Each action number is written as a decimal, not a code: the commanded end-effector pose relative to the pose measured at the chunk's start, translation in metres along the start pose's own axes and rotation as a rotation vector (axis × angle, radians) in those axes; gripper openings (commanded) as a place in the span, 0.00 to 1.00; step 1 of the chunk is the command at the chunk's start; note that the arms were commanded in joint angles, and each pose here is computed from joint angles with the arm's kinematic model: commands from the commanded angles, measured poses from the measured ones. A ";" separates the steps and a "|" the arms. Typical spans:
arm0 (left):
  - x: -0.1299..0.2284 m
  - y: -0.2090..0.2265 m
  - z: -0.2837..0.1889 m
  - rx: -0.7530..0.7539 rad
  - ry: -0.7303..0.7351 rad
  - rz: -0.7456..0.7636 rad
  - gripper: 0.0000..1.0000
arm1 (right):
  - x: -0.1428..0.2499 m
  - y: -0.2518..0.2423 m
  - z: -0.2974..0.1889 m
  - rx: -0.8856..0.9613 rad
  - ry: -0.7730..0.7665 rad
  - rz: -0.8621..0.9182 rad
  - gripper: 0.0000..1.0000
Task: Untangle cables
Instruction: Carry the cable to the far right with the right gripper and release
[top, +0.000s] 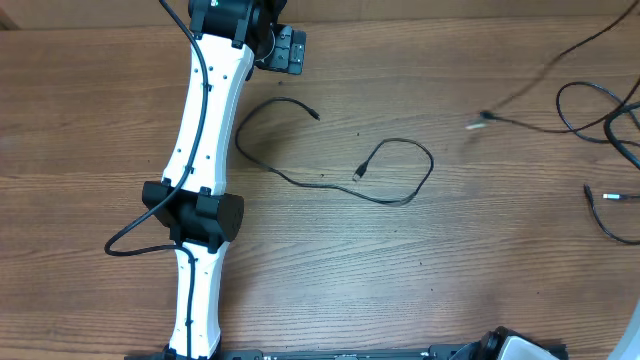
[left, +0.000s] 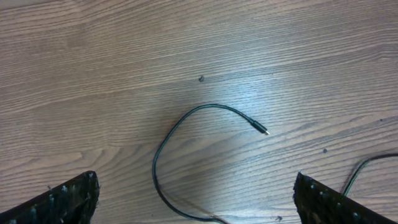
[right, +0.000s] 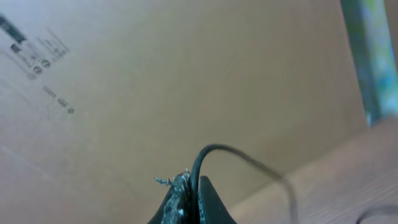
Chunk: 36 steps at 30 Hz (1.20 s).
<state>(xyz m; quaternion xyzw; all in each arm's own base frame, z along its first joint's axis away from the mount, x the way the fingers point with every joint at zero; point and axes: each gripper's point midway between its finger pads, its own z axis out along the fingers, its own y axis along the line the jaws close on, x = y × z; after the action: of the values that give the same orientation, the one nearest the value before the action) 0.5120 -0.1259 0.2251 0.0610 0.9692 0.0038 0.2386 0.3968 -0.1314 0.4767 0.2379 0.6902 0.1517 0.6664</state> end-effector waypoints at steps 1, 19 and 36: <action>-0.001 -0.007 -0.002 0.015 -0.007 -0.001 1.00 | 0.001 -0.004 0.012 0.000 0.001 -0.095 0.04; -0.001 -0.007 -0.002 0.015 -0.007 -0.001 1.00 | 0.006 -0.084 0.094 0.158 -0.095 -0.151 0.04; -0.001 -0.007 -0.002 0.015 -0.007 -0.001 1.00 | 0.012 -0.287 0.077 0.530 -0.080 0.007 0.04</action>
<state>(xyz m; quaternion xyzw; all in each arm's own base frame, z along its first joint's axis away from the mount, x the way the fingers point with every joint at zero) 0.5120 -0.1258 0.2250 0.0611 0.9692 0.0039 0.2384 0.4544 -0.3484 0.3160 0.3751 0.6960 -0.0362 0.6112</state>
